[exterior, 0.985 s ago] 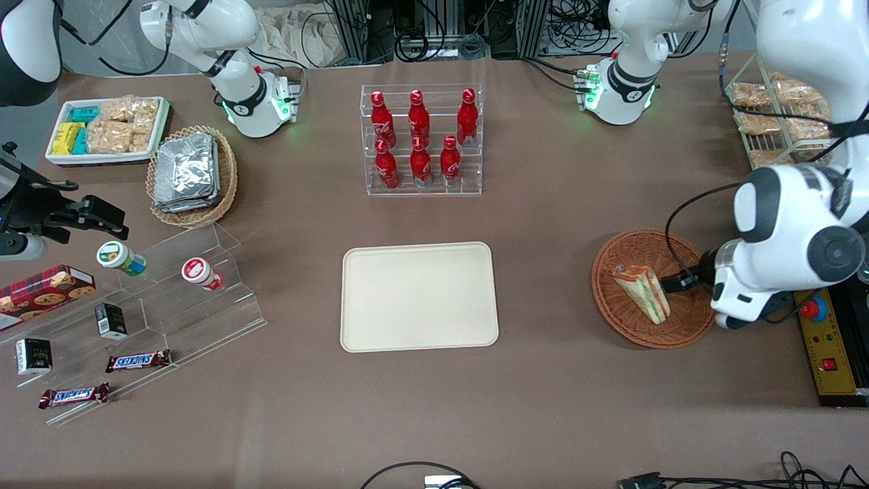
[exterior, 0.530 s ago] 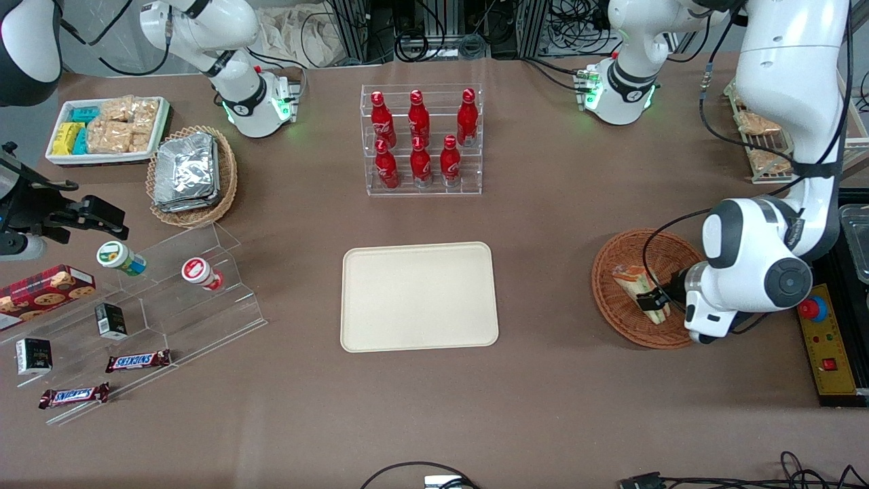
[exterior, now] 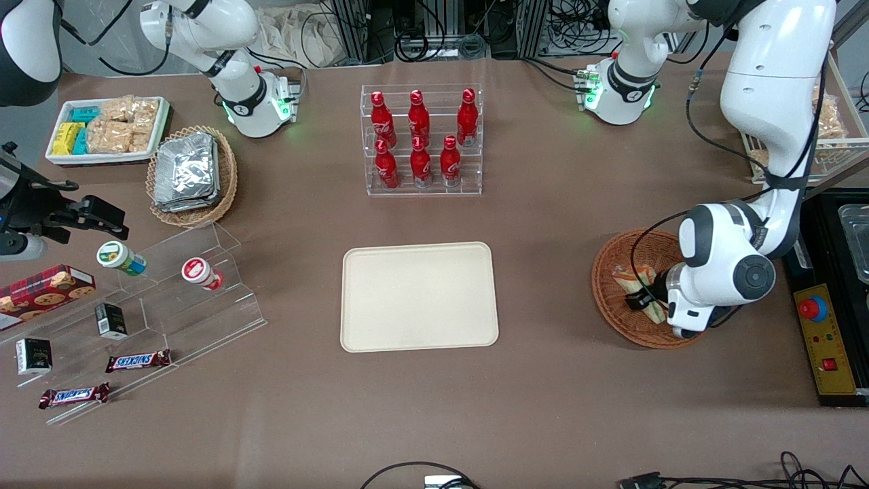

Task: Place sandwich from basket to tray
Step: 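Close the left gripper on the sandwich and lift it, then carry the held sandwich with the left gripper over the cream tray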

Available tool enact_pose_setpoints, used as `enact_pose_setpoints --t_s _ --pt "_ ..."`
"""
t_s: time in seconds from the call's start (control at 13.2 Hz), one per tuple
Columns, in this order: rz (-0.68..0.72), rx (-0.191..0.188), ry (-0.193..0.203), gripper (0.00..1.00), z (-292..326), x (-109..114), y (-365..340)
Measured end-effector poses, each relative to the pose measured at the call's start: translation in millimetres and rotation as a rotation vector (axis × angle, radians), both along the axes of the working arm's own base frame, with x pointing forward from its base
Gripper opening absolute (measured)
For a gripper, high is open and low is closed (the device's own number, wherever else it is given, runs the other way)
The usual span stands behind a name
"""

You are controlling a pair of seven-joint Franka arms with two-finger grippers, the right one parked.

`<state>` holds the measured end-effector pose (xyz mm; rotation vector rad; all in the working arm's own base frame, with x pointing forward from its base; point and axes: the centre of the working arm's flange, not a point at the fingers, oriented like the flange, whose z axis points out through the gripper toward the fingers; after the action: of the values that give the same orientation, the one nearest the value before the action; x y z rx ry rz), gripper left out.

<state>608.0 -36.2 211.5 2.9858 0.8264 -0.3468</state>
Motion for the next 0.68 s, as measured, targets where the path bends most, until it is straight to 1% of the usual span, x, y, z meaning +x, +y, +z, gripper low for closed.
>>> enact_pose_setpoints --t_s 0.15,0.23,0.3,0.53,0.68 --pt "-0.011 -0.006 -0.015 0.46 13.2 3.1 -6.9" --pt "-0.020 -0.010 -0.016 0.40 26.8 4.8 -12.0" --pt "-0.034 -0.015 -0.011 0.37 44.5 6.7 -17.8" --pt "-0.101 -0.041 0.001 0.34 111.9 15.9 -52.3" --pt "-0.166 -0.065 0.012 0.24 157.3 21.0 -86.8"
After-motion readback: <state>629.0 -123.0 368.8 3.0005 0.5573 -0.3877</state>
